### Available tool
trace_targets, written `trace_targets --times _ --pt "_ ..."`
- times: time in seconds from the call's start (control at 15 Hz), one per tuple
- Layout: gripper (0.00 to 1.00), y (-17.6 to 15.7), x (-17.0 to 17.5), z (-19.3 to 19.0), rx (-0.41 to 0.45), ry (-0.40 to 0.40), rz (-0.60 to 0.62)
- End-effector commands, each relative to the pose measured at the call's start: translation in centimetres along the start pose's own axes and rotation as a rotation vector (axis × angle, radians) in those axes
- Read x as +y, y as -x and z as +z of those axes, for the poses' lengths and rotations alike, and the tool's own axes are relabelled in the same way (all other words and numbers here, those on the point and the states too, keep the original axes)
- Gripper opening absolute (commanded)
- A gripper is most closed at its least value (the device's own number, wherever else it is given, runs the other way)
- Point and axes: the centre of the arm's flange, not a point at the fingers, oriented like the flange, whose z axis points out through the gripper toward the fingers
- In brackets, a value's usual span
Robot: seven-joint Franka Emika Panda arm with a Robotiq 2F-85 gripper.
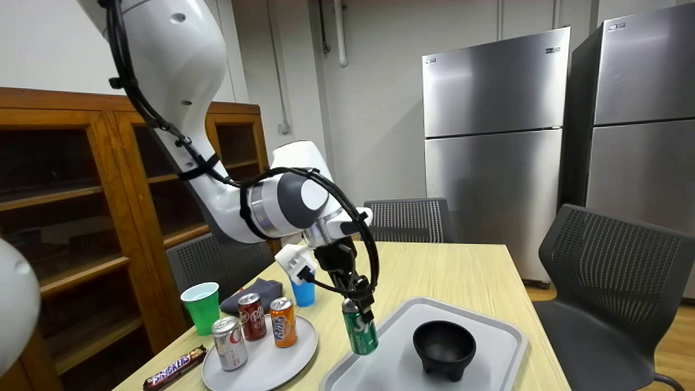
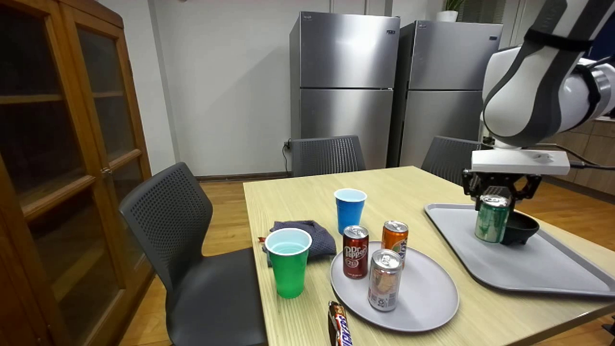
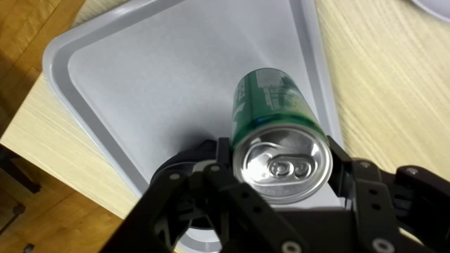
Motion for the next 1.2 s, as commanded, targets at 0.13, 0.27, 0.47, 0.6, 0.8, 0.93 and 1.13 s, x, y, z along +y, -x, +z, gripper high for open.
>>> trace_targets --times 0.13,0.27,0.47,0.6,0.8,0.93,1.13 --pt "0.38 3.0 -4.3 -3.1 -0.014 -0.067 -0.113" --pt "0.38 4.3 -5.9 -3.5 -0.022 -0.088 -0.164" --pt "0.38 6.1 -8.0 -4.0 -0.037 -0.111 -0.240" --pt "0.38 7.2 -9.1 -4.1 -0.050 -0.120 -0.285" --pt "0.38 8.6 -10.6 -4.0 -0.078 -0.138 -0.336" --pt "0.38 9.4 -11.3 -4.0 -0.095 -0.149 -0.370" --pt "0.38 10.1 -11.9 -3.8 -0.116 -0.157 -0.412"
